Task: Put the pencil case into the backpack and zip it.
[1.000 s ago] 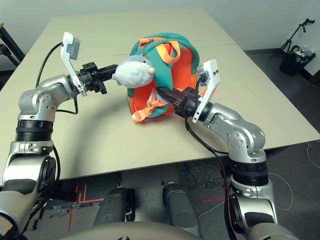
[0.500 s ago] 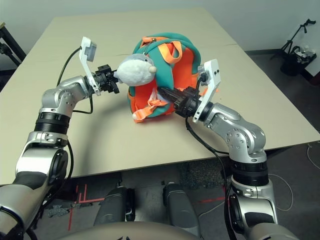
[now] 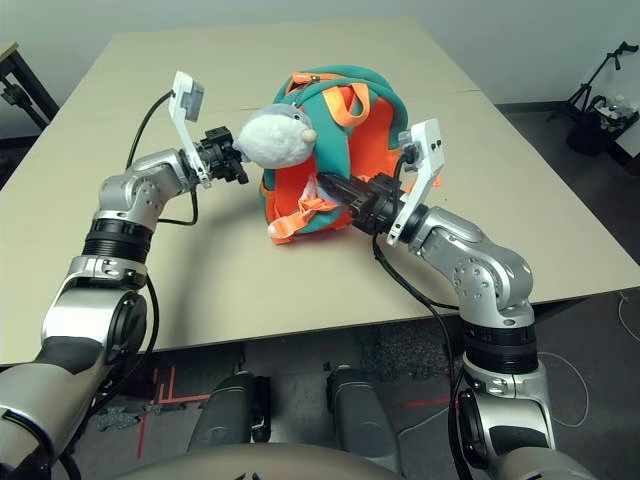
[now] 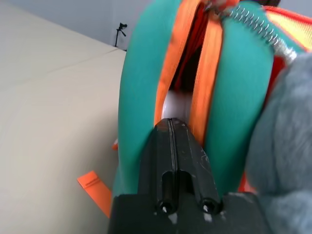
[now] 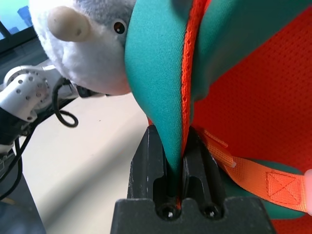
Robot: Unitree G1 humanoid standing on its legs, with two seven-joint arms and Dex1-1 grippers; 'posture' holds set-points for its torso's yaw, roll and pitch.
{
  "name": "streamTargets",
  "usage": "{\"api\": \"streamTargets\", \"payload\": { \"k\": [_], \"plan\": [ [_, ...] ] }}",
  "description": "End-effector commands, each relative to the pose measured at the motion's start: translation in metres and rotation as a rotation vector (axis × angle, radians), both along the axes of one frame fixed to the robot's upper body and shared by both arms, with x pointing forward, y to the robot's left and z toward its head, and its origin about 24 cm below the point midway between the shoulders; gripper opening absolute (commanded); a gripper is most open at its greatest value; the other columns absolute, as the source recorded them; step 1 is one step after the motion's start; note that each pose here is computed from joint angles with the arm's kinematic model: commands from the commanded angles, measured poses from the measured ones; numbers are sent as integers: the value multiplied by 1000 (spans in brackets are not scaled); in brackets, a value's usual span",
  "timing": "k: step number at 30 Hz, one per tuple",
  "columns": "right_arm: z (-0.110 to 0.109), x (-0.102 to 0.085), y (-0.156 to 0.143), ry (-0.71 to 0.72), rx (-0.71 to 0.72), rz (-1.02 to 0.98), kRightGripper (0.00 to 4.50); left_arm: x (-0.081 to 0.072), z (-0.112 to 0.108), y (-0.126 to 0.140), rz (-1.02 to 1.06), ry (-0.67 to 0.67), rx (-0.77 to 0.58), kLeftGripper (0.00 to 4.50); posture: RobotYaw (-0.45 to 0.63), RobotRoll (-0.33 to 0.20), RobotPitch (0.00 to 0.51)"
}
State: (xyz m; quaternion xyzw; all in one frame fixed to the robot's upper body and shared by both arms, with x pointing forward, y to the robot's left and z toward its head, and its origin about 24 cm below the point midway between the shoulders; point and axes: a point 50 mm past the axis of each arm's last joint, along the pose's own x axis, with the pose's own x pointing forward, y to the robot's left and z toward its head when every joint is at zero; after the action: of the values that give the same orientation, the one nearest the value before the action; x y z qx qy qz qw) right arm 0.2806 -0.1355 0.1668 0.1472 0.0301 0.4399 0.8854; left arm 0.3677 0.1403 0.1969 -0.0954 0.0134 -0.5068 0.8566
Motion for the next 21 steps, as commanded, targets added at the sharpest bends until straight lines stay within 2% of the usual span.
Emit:
{"api": "streamTargets", "payload": {
  "k": [1, 4, 9, 12, 14, 16, 21],
  "plan": [
    [4, -4, 8, -20, 4, 54, 36, -13, 17, 20, 14, -47, 22, 385, -121, 0, 81],
    [3, -3, 9, -20, 3, 60, 36, -26, 32, 35, 37, -88, 73, 1265, -115, 0, 82],
    [2, -2, 10, -16, 2, 65, 36, -38, 61, 54, 82, -165, 135, 3149, -103, 0, 81],
    [2, -1, 11, -16, 3, 68, 36, -42, 85, 59, 79, -221, 88, 4342, -100, 0, 78],
    [1, -1, 11, -16, 3, 70, 36, -45, 96, 56, 50, -242, 56, 4500, -100, 0, 75],
    [1, -1, 11, -18, 4, 69, 36, -54, 105, 38, -57, -260, 30, 4500, -104, 0, 72],
    [1, 0, 11, -23, 4, 63, 36, -62, 96, 10, -198, -244, 79, 4500, -116, 0, 71]
  ]
}}
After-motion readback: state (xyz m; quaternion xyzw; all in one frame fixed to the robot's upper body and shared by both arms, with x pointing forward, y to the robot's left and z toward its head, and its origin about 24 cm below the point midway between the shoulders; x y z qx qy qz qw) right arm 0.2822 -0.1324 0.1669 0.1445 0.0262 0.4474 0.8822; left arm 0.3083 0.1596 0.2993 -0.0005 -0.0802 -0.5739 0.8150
